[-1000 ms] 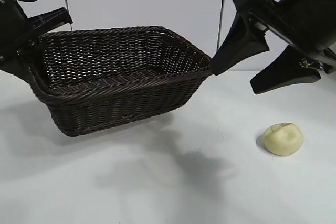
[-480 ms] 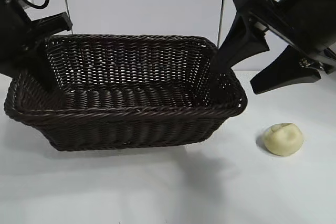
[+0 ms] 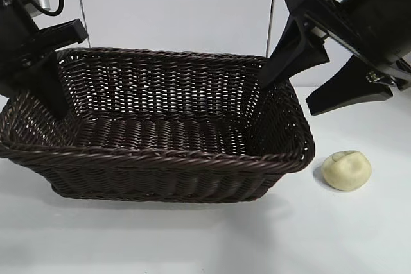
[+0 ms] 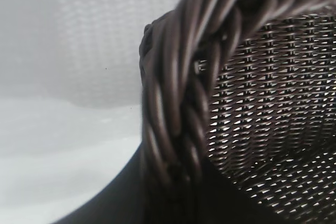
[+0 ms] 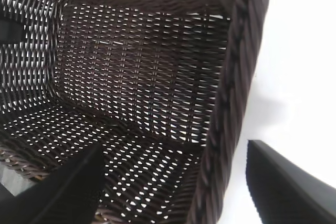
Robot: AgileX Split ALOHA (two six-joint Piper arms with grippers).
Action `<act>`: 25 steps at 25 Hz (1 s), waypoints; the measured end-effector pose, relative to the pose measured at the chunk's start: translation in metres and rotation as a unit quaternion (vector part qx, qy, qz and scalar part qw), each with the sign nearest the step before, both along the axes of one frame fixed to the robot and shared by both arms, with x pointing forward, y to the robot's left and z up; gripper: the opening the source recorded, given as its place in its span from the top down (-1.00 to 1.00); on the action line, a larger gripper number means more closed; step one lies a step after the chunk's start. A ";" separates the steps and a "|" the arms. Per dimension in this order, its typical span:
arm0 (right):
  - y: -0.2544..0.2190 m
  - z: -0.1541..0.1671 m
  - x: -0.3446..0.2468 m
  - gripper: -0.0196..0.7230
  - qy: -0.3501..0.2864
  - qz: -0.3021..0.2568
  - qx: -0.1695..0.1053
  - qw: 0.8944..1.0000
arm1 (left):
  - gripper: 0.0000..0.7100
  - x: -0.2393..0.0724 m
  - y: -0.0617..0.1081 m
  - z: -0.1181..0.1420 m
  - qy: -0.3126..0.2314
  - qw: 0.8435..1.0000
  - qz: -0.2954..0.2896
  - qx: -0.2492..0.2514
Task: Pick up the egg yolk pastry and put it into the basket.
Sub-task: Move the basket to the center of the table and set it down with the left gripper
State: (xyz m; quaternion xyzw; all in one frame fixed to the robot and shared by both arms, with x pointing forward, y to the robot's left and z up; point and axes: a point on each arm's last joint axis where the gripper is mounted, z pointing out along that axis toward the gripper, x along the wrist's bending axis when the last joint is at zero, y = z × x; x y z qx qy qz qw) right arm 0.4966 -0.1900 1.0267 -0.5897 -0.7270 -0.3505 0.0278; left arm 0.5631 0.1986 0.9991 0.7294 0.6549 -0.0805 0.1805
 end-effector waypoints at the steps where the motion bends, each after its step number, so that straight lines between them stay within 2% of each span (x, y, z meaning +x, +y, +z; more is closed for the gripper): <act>1: 0.000 0.000 0.000 -0.51 0.000 0.000 0.000 1.000 | 0.72 0.000 0.000 0.000 0.000 1.000 -0.001 0.000; 12: 0.000 0.000 0.000 -0.51 -0.001 -0.001 0.000 1.000 | 0.72 0.007 -0.004 0.000 -0.013 1.000 0.010 -0.019; 17: -0.001 -0.001 0.000 -0.51 -0.003 0.002 -0.006 1.000 | 0.72 0.022 -0.013 -0.015 0.002 1.000 -0.004 -0.024; 25: -0.001 -0.001 0.000 -0.53 -0.001 0.003 -0.007 1.000 | 0.72 0.028 -0.014 -0.029 0.015 1.000 -0.010 -0.014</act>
